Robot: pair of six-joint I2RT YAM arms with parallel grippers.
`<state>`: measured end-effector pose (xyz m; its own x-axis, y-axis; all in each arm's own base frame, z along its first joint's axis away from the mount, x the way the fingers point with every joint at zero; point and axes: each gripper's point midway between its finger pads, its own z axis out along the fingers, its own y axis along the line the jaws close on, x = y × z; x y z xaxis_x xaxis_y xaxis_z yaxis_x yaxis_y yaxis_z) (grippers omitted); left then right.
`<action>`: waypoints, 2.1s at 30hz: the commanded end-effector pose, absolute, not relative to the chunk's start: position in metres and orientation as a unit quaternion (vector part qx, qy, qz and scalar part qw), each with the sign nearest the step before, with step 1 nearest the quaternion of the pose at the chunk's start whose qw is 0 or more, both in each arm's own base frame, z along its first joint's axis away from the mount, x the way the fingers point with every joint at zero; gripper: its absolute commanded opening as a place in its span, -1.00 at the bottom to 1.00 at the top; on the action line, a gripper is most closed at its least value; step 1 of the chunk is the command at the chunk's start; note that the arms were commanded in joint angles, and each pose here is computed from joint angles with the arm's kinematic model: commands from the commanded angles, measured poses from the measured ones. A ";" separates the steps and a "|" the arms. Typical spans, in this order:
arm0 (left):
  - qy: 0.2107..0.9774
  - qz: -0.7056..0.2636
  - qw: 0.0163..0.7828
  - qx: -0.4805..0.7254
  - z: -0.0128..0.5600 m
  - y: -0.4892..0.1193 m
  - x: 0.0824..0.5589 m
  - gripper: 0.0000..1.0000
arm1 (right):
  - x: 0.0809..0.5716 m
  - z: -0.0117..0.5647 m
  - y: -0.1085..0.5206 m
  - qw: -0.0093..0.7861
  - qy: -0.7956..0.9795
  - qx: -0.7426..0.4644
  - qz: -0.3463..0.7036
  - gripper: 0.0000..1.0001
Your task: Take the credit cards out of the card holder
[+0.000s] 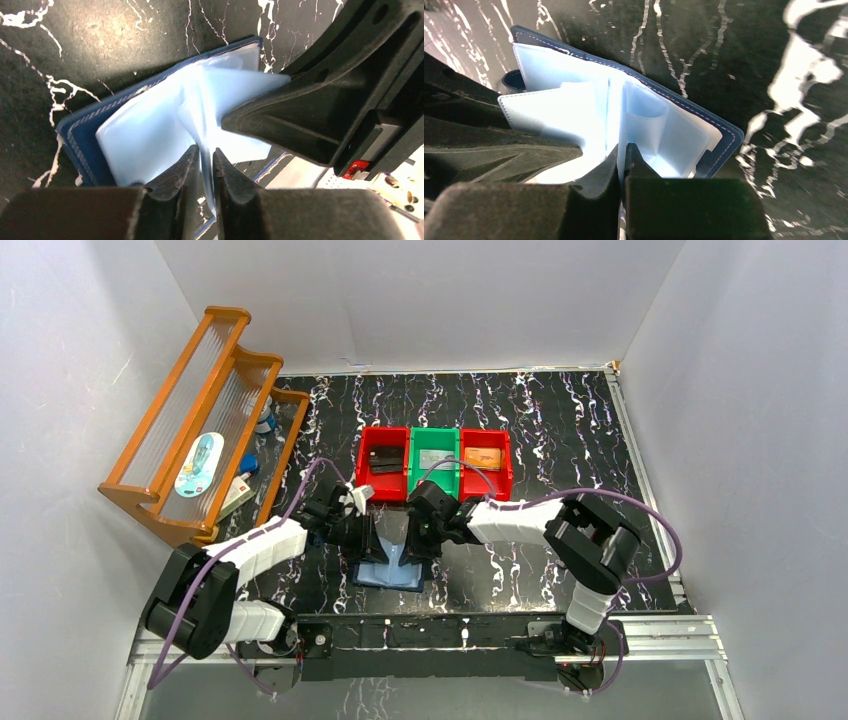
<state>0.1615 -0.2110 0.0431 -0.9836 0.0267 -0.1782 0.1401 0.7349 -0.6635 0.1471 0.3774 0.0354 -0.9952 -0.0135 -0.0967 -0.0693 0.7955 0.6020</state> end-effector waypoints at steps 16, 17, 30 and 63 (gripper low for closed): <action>0.955 -0.282 0.079 0.048 0.034 -0.189 0.164 -0.10 | 0.167 0.064 0.358 0.108 0.950 -0.022 0.293 -0.34; 0.955 -0.281 0.076 0.048 0.032 -0.189 0.163 -0.10 | 0.168 0.065 0.356 0.111 0.952 -0.020 0.285 -0.22; 0.957 -0.279 0.058 0.052 0.024 -0.190 0.156 -0.24 | 0.160 0.066 0.328 0.116 0.959 0.035 0.257 0.20; 0.951 -0.298 0.023 0.077 0.019 -0.201 0.140 -0.52 | 0.161 0.064 0.380 0.067 0.916 0.035 0.393 0.14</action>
